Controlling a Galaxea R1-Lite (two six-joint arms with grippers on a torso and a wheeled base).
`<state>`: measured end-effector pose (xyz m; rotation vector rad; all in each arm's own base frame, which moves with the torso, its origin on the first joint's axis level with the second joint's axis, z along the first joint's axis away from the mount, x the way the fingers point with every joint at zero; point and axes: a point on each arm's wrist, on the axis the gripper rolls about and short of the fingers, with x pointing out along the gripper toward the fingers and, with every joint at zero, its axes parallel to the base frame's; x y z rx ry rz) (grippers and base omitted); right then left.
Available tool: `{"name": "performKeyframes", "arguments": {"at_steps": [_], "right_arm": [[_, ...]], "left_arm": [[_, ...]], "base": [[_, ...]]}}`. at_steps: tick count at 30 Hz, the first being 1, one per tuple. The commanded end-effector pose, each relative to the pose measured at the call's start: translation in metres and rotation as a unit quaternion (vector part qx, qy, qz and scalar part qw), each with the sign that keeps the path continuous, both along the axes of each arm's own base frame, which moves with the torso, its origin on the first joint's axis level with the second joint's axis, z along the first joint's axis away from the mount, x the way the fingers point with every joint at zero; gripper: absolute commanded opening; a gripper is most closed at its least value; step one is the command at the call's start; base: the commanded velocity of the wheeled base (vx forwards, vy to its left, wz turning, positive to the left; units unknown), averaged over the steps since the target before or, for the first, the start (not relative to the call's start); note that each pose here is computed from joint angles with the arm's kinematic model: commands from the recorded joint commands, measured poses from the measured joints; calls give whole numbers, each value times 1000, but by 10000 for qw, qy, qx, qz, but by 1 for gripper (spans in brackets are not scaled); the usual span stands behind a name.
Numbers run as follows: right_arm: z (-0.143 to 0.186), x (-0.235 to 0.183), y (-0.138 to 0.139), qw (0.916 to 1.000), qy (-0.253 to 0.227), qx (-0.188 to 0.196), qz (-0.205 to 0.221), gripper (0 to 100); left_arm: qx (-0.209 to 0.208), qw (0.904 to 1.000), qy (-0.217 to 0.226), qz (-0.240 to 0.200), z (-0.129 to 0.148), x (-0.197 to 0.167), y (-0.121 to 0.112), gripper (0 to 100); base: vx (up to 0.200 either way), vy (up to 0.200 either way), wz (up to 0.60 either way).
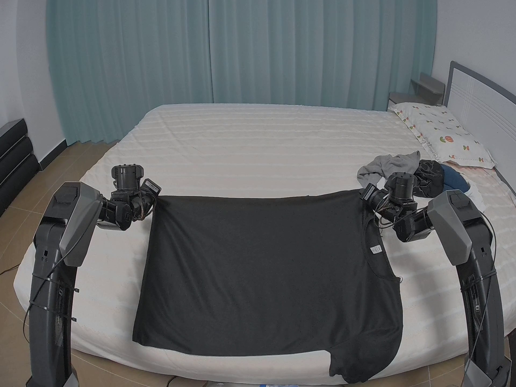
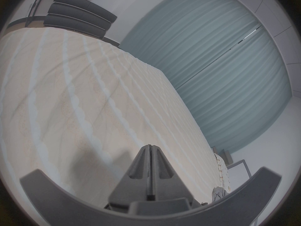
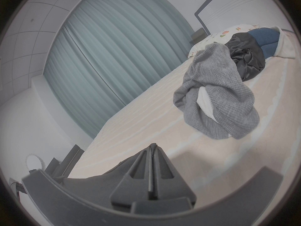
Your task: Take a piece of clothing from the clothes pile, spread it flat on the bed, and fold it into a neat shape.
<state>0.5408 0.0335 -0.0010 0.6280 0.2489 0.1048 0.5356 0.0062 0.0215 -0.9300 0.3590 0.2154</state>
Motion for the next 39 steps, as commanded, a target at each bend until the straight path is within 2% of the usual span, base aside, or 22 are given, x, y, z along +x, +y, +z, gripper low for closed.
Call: {"name": "performKeyframes", "arguments": {"at_steps": [1,14,15,22,25,29,31,38,39], "right_arm": [[-18,10,1,9998,-43,-51,-181,0],[-41,8,6,9996,185,-176,-149,0],[-42,8,6,9995,199,-185,-147,100],[-36,3,0,9994,233,-169,-196,100],[-12,-10,-7,9996,118,-110,-239,100],[5,-35,-16,9993,297,-90,-226,100],[26,-69,-19,9987,510,-12,-48,100],[43,-135,-18,9938,1105,80,108,100],[47,-153,-18,9916,1266,247,90,100]], "left_arm": [[8,10000,-3,4,-11,5,0,0],[-10,10000,81,-51,-21,6,-6,0],[-3,10000,73,-62,-22,6,-7,100],[-10,10000,73,-66,-22,6,-7,100],[-39,9999,134,9,-17,2,-2,100],[-89,9997,209,59,3,-14,4,100],[-166,9995,255,-72,31,-37,8,100],[-336,9971,513,-457,60,-86,4,100],[-403,9954,643,-585,65,-104,1,100]], "base": [[0,0,0],[0,0,0],[0,0,0],[0,0,0],[0,0,0],[0,0,0],[0,0,0],[0,0,0],[0,0,0]]}}
